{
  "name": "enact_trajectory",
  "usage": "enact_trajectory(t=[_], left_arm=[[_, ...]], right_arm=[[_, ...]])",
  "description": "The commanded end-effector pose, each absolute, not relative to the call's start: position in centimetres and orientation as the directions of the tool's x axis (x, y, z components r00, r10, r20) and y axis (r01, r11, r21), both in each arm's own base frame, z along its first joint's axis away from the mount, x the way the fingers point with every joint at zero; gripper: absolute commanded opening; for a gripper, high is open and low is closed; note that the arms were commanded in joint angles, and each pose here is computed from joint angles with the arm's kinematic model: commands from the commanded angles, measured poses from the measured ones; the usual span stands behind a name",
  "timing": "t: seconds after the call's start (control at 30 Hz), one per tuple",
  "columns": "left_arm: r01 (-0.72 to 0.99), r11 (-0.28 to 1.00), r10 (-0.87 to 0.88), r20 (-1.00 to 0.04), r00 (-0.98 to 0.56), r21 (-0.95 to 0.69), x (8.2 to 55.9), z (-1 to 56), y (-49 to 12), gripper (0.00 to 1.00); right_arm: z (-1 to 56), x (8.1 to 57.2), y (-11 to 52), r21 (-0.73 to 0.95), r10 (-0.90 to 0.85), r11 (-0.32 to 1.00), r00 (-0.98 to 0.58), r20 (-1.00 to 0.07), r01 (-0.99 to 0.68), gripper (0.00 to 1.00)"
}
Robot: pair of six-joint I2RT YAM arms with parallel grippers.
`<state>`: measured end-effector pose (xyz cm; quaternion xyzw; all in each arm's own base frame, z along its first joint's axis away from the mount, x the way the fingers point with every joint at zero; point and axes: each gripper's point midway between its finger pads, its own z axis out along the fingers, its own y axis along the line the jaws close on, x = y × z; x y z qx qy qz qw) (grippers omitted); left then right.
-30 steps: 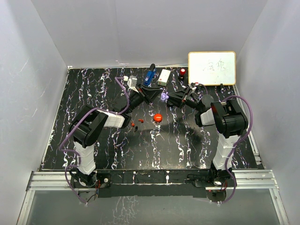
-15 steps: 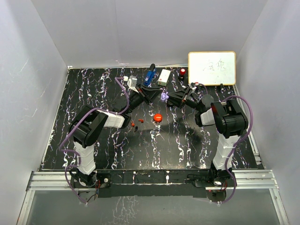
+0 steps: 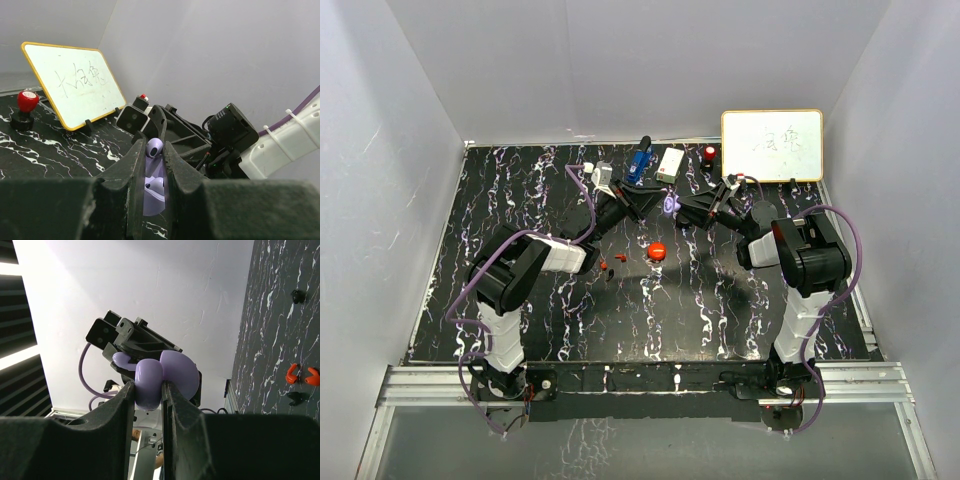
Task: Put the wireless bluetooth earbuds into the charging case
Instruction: Place the earbud in the charging case.
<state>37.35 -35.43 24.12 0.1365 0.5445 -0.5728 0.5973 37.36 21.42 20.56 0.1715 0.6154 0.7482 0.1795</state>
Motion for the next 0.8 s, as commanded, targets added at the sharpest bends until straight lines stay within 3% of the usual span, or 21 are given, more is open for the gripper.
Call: enact_trajectory(t=[0.0, 0.77], left_arm=[[0.917, 0.265, -0.648, -0.759, -0.061, -0.299, 36.03, 30.69, -34.43, 0.00], [0.921, 0.256, -0.650, -0.758, -0.060, -0.293, 35.70, 31.12, -34.38, 0.00]], right_arm=[[26.99, 34.14, 21.14, 0.873, 0.483, -0.229, -0.829, -0.283, -0.432, 0.00], [27.03, 34.26, 21.15, 0.871, 0.483, -0.229, -0.827, -0.286, -0.434, 0.00]])
